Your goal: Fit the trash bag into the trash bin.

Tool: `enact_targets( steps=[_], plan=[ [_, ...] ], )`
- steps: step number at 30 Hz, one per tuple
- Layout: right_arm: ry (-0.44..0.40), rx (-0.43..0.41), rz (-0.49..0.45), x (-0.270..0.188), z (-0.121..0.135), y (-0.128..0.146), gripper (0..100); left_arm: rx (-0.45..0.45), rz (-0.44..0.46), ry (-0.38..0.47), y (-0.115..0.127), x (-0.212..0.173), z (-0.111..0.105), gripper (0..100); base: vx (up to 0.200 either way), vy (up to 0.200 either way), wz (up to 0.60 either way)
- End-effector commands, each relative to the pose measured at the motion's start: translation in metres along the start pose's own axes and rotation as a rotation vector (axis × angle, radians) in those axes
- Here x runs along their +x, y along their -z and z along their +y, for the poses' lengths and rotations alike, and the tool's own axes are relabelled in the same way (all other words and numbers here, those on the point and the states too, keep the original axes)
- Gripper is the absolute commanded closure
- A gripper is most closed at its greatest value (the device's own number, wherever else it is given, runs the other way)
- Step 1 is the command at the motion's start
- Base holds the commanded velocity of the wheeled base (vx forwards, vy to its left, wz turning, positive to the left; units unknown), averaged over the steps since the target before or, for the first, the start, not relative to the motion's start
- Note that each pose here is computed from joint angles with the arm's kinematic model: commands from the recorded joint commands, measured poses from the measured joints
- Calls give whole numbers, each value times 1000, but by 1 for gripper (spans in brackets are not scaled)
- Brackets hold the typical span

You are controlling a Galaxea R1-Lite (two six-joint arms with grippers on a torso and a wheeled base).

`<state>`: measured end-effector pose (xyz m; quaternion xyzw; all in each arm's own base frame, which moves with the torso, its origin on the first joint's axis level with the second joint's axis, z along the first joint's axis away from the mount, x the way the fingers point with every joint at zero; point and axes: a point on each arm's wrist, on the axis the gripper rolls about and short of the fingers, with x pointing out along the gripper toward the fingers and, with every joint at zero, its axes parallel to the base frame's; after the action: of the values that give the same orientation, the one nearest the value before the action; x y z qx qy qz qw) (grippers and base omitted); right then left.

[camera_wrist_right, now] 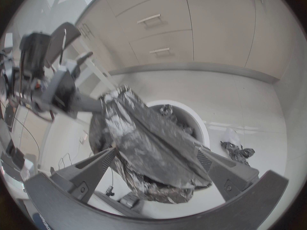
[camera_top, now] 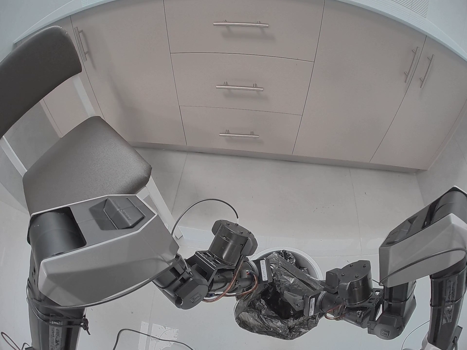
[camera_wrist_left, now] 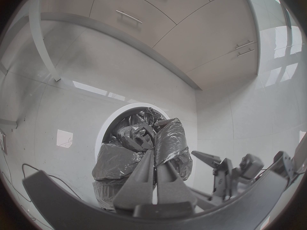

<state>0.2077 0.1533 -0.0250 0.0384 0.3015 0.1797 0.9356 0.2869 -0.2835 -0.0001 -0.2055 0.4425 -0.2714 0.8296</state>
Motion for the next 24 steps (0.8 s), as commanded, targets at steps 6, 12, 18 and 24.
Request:
enact_targets(
  steps=[6, 12, 18, 24],
  plan=[
    [89, -40, 55, 18, -23, 15, 0, 7, 6, -9, -7, 3, -4, 100, 0, 0, 0],
    [125, -60, -3, 33, -35, 3, 0, 7, 15, -17, -7, 4, -4, 100, 0, 0, 0],
    [147, -54, -36, 54, -43, -2, 0, 18, 12, -16, -8, 4, -4, 100, 0, 0, 0],
    [177, -33, -59, 76, -53, -9, 0, 88, 1, -49, -7, 11, 0, 100, 0, 0, 0]
  ],
)
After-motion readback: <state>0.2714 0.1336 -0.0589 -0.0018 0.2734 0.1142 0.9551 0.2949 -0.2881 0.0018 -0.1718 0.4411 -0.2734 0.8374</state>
